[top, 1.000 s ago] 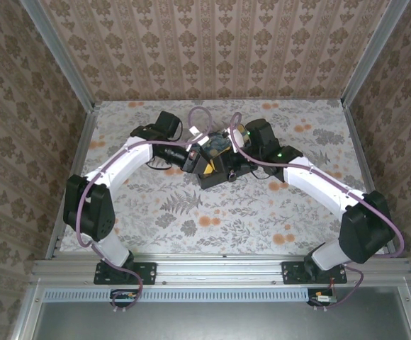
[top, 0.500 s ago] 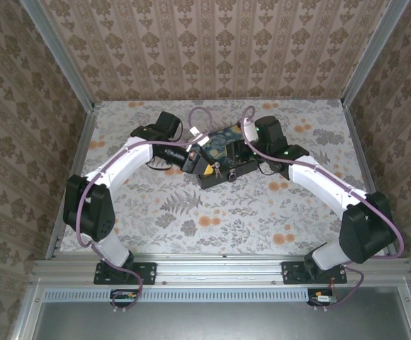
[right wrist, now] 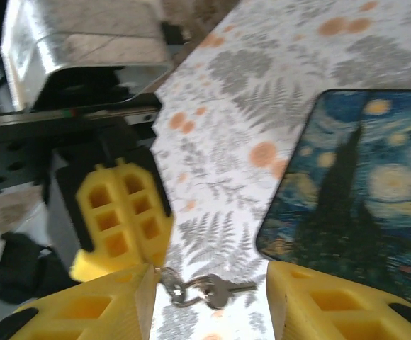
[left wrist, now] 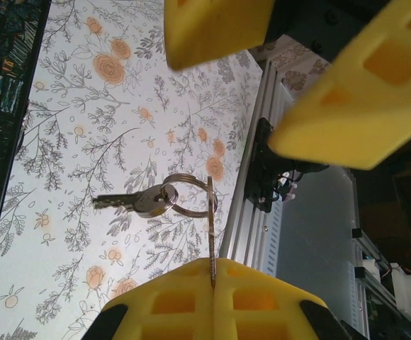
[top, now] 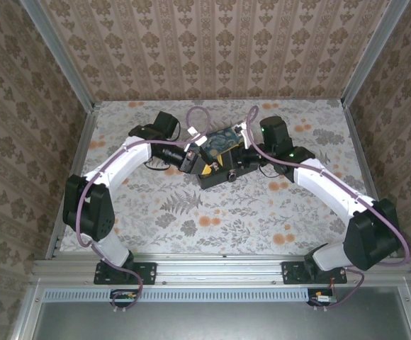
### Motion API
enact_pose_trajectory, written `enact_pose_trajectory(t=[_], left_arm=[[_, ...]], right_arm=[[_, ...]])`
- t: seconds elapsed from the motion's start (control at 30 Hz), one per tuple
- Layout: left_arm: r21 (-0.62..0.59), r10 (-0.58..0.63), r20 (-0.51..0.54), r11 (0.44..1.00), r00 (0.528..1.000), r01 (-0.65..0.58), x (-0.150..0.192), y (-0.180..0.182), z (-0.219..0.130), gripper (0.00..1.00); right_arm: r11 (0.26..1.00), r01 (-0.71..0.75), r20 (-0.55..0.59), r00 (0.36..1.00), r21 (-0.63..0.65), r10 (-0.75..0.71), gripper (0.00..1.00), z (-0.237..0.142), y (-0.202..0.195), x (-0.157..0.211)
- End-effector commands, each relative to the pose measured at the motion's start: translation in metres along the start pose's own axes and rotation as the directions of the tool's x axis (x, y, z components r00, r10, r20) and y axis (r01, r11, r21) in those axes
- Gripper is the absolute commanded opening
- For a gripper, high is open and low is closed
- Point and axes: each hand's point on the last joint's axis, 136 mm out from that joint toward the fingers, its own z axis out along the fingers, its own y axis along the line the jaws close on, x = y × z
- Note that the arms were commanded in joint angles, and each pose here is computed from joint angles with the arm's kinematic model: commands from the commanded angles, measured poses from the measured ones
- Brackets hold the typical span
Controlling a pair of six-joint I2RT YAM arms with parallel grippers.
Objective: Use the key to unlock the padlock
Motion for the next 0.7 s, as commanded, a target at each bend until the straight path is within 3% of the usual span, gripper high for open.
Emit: enact_pose_trajectory(t=[0.0,0.27,0.43,0.67], left_arm=[[0.042,0.068,0.019,0.997,0.998,-0.068,-0.008,-0.021,-0.005,0.00],[0.066,0.083,0.023,0.994,0.996,-0.085,-0.009,-0.028,-0.004,0.00],[0.063,0.087,0.024,0.994,0.996,-0.088,-0.010,-0.028,-0.004,0.00],[0.066,0.093,0.030,0.993,0.995,-0.095,-0.011,-0.030,-0.006,0.00]], right_arm=[[0.978,0.016,-0.050,0.998,-0.207,-0.027,0.45,0.001,0.028,0.002],[0.973,-0.011,-0.095,0.995,-0.230,-0.012,0.43,0.008,0.023,0.011],[0.962,-0.015,-0.103,0.995,-0.274,-0.014,0.28,0.008,0.030,0.012],[0.948,-0.042,-0.127,0.992,-0.315,0.002,0.17,0.006,0.033,0.020]])
